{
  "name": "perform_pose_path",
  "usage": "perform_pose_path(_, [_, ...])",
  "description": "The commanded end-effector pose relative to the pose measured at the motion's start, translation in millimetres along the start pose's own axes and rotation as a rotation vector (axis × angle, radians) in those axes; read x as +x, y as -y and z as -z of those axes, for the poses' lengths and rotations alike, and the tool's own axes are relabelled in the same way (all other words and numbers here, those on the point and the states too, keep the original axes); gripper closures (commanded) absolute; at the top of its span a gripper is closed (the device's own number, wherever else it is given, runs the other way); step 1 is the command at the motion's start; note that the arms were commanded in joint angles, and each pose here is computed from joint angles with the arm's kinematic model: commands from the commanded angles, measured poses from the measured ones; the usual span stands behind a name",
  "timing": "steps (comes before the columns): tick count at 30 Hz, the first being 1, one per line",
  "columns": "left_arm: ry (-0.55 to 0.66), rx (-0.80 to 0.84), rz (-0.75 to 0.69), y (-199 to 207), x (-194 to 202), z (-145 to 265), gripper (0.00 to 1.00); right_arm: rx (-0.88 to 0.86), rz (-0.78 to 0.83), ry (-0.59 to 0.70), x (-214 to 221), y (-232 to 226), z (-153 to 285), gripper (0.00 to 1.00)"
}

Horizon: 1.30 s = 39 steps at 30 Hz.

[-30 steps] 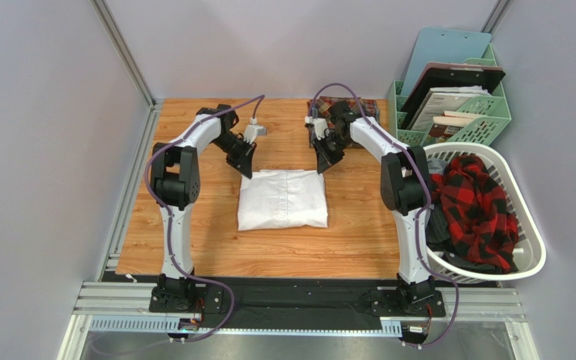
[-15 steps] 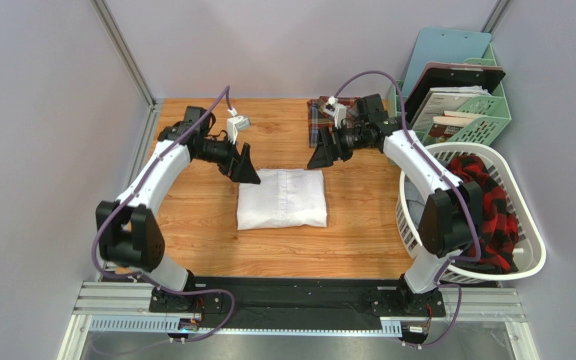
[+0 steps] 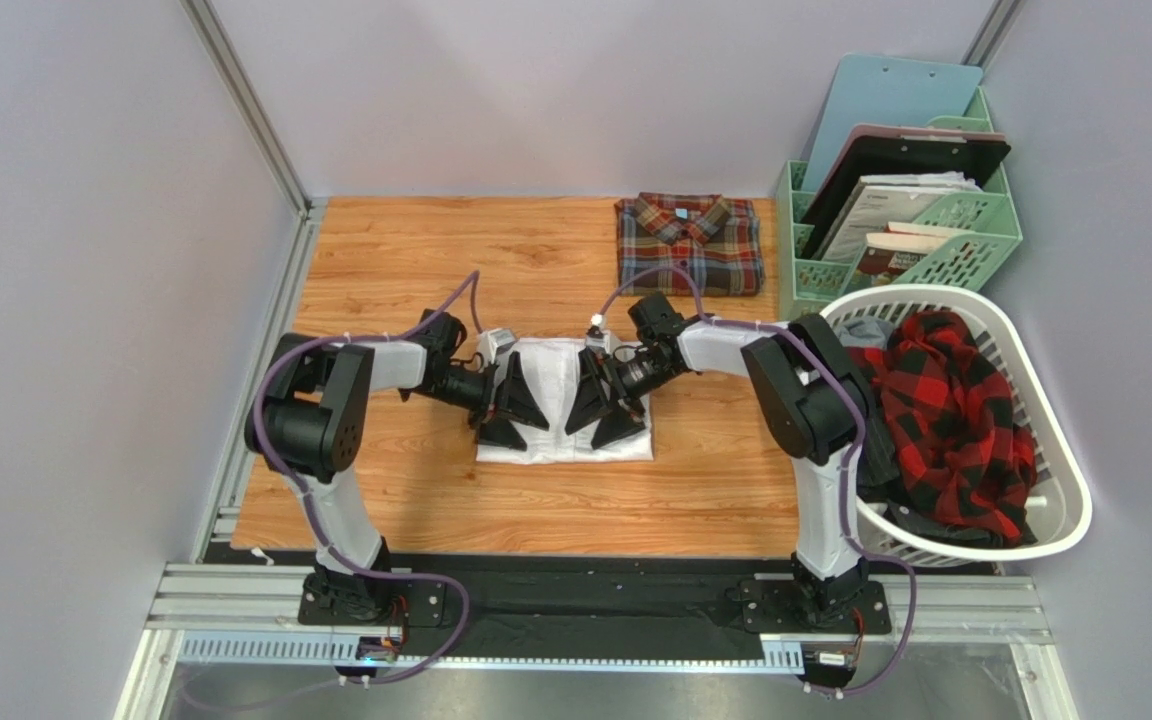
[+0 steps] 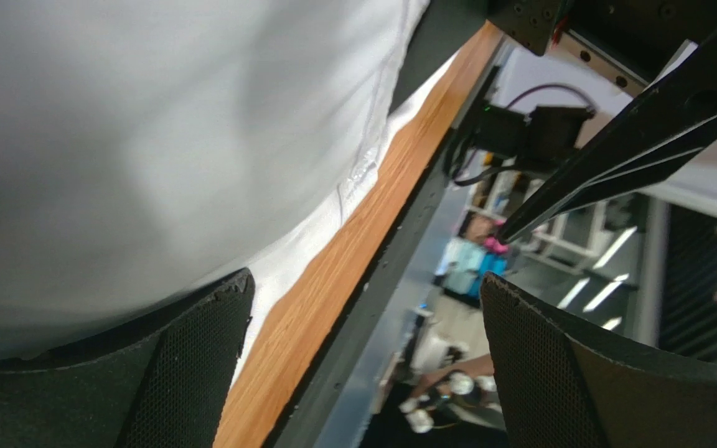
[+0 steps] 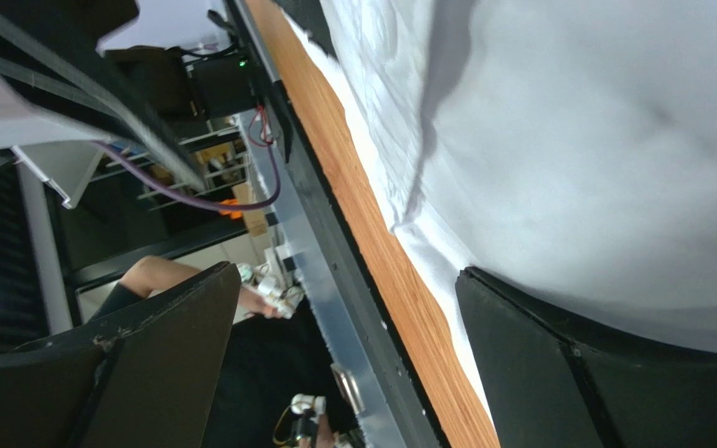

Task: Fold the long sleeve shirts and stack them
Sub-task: Fold the shirt

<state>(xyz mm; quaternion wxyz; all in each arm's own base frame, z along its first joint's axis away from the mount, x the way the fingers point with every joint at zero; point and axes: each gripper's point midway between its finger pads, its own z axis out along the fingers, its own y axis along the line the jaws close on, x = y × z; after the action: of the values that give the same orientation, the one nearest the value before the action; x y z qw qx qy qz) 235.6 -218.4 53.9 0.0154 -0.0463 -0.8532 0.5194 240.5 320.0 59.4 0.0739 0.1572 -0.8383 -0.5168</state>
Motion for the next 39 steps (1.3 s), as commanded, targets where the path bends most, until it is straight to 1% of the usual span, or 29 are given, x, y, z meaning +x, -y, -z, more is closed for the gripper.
perform_pose_path(1, [0.051,-0.115,0.138,-56,-16,17,0.03,0.084,-0.033,-0.016,4,45,16,0.0])
perform_pose_path(2, [0.072,-0.138,0.122,-64,-23,26,0.06,0.093,-0.048,-0.021,5,51,19,0.0])
perform_pose_path(3, [0.054,-0.119,0.148,-61,-20,28,0.07,0.098,-0.061,-0.016,4,55,27,0.0])
perform_pose_path(5, [0.065,-0.121,0.134,-53,-19,32,0.07,0.104,-0.044,-0.008,1,51,38,0.0])
perform_pose_path(6, [0.066,-0.088,0.075,-37,-18,37,0.08,0.096,-0.052,-0.022,2,39,45,0.0])
perform_pose_path(8, [0.035,-0.049,-0.01,-12,-13,41,0.12,0.058,0.021,-0.003,-3,6,61,0.0])
perform_pose_path(9, [0.008,0.011,-0.067,6,-5,44,0.14,0.044,0.054,0.003,-3,-7,68,0.0])
perform_pose_path(10, [0.031,0.024,-0.149,28,-8,52,0.15,0.019,0.09,0.034,-12,-27,76,0.0])
perform_pose_path(11, [0.054,0.025,-0.223,45,-17,57,0.16,0.016,0.153,0.072,-21,-40,84,0.0])
perform_pose_path(12, [0.095,0.014,-0.319,58,-29,62,0.16,0.017,0.167,0.095,-29,-47,87,0.01])
perform_pose_path(14, [0.128,0.021,-0.365,77,-51,61,0.18,0.017,0.215,0.157,-57,-51,88,0.03])
perform_pose_path(16, [0.088,0.028,-0.335,70,-67,41,0.21,-0.003,0.225,0.187,-79,-53,85,0.09])
perform_pose_path(17, [0.096,0.022,-0.343,75,-83,40,0.24,-0.011,0.19,0.177,-89,-40,74,0.12])
perform_pose_path(18, [0.081,0.015,-0.289,58,-94,27,0.25,-0.013,0.183,0.171,-94,-34,69,0.15])
perform_pose_path(19, [0.088,0.012,-0.224,55,-103,24,0.26,-0.022,0.17,0.163,-103,-25,63,0.17])
perform_pose_path(20, [0.098,0.011,-0.2,52,-113,21,0.27,-0.025,0.161,0.168,-109,-21,60,0.18])
perform_pose_path(21, [0.097,0.001,-0.165,38,-120,14,0.28,-0.027,0.147,0.168,-114,-15,57,0.19])
perform_pose_path(24, [0.111,-0.047,-0.039,8,-131,11,0.3,0.006,0.118,0.173,-124,15,53,0.21])
perform_pose_path(27, [0.164,-0.123,0.089,-29,-137,26,0.31,0.069,0.097,0.175,-123,48,61,0.24])
perform_pose_path(29, [0.181,-0.174,0.136,-45,-133,37,0.31,0.117,0.087,0.163,-122,64,65,0.26])
perform_pose_path(30, [0.178,-0.172,0.147,-46,-130,40,0.31,0.15,0.132,0.154,-123,69,66,0.27])
perform_pose_path(31, [0.163,-0.168,0.165,-48,-121,39,0.31,0.166,0.113,0.128,-119,72,63,0.27])
perform_pose_path(32, [0.147,-0.147,0.151,-40,-113,39,0.32,0.182,0.14,0.119,-120,73,62,0.29])
perform_pose_path(33, [0.126,-0.146,0.144,-36,-104,36,0.33,0.208,0.211,0.122,-131,71,63,0.3])
perform_pose_path(34, [0.09,-0.147,0.151,-38,-85,31,0.34,0.221,0.225,0.082,-126,66,56,0.3])
perform_pose_path(36, [0.032,-0.146,0.083,-24,-58,26,0.35,0.282,0.337,0.07,-141,56,52,0.32])
perform_pose_path(37, [0.001,-0.141,0.092,-25,-38,23,0.35,0.294,0.42,0.02,-136,48,42,0.32])
perform_pose_path(38, [0.005,-0.108,0.051,-9,-31,27,0.35,0.31,0.465,0.007,-137,44,37,0.33])
perform_pose_path(39, [0.002,-0.097,-0.008,-5,-25,30,0.35,0.334,0.525,0.005,-140,34,37,0.33])
